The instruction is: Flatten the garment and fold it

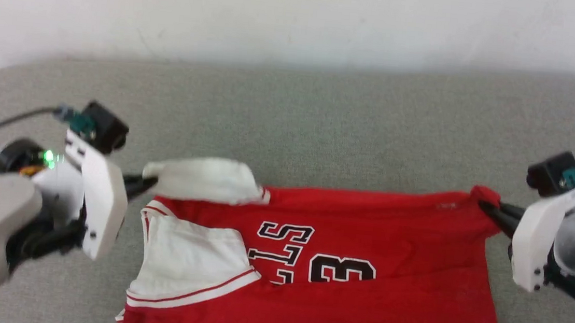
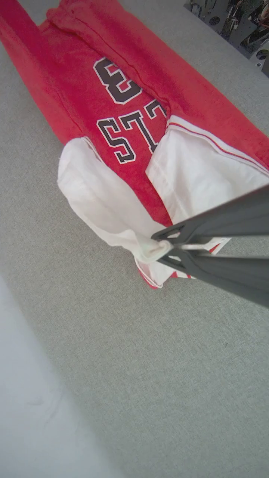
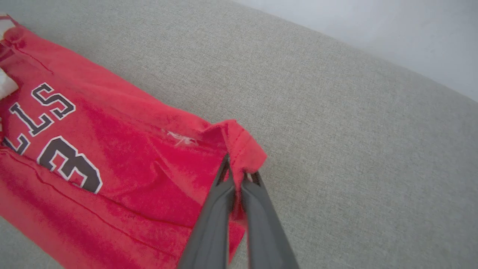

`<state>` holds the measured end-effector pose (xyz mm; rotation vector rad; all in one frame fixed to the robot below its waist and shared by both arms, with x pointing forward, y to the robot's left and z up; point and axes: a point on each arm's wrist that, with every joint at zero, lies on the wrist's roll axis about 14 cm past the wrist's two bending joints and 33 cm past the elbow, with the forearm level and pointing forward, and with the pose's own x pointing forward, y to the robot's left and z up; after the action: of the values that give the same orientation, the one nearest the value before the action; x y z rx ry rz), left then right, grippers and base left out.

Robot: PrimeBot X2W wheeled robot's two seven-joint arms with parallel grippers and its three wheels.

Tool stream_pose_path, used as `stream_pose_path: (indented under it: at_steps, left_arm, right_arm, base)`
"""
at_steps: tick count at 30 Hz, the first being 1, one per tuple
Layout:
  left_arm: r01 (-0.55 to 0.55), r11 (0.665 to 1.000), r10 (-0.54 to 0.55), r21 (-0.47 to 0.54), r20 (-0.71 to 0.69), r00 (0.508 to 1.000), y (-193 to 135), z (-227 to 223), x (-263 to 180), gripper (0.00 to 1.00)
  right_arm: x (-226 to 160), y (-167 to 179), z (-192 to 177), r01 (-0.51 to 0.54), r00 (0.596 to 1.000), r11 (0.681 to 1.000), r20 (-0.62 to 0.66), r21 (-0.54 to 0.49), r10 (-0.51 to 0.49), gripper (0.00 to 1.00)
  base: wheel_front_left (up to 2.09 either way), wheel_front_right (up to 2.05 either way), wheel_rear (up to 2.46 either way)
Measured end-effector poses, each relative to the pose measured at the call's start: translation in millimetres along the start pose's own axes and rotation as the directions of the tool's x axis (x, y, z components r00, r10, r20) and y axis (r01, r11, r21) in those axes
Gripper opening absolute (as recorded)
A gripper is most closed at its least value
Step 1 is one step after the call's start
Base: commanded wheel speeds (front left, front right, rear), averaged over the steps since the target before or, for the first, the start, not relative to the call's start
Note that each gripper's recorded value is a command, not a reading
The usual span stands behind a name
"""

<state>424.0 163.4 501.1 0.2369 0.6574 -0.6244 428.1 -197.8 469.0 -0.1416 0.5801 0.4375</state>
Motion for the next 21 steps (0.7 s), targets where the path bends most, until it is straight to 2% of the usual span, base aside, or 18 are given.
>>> stream_pose_path:
  at_steps: [4,9,16,20,21]
  left_arm:
    - [0.005,0.999,-0.005,-0.044,-0.018,1.000,-18,-29,-16,0.00]
    - [0.005,0.989,-0.017,-0.147,-0.084,0.996,-37,-78,-23,0.00]
    - [-0.004,0.958,-0.051,-0.286,-0.185,0.981,-51,-131,-9,0.00]
    - [-0.009,0.945,-0.061,-0.328,-0.205,0.977,-54,-146,4,0.00]
    - [-0.010,0.944,-0.058,-0.330,-0.198,0.978,-54,-145,5,0.03]
  right_arm:
    - [-11,12,-15,-0.020,1.000,1.000,0.013,0.015,0.020,0.00]
    - [-14,27,-45,-0.050,0.998,0.997,-0.026,0.054,0.052,0.00]
    - [-7,35,-85,-0.054,0.988,0.991,-0.140,0.119,0.070,0.00]
    - [-2,39,-103,-0.050,0.978,0.991,-0.197,0.128,0.075,0.00]
    - [-1,40,-103,-0.051,0.978,0.991,-0.196,0.127,0.076,0.08]
  base:
    - [0.00,0.00,0.00]
    - [0.00,0.00,0.00]
    - [0.00,0.00,0.00]
    - [0.00,0.00,0.00]
    - [0.00,0.00,0.00]
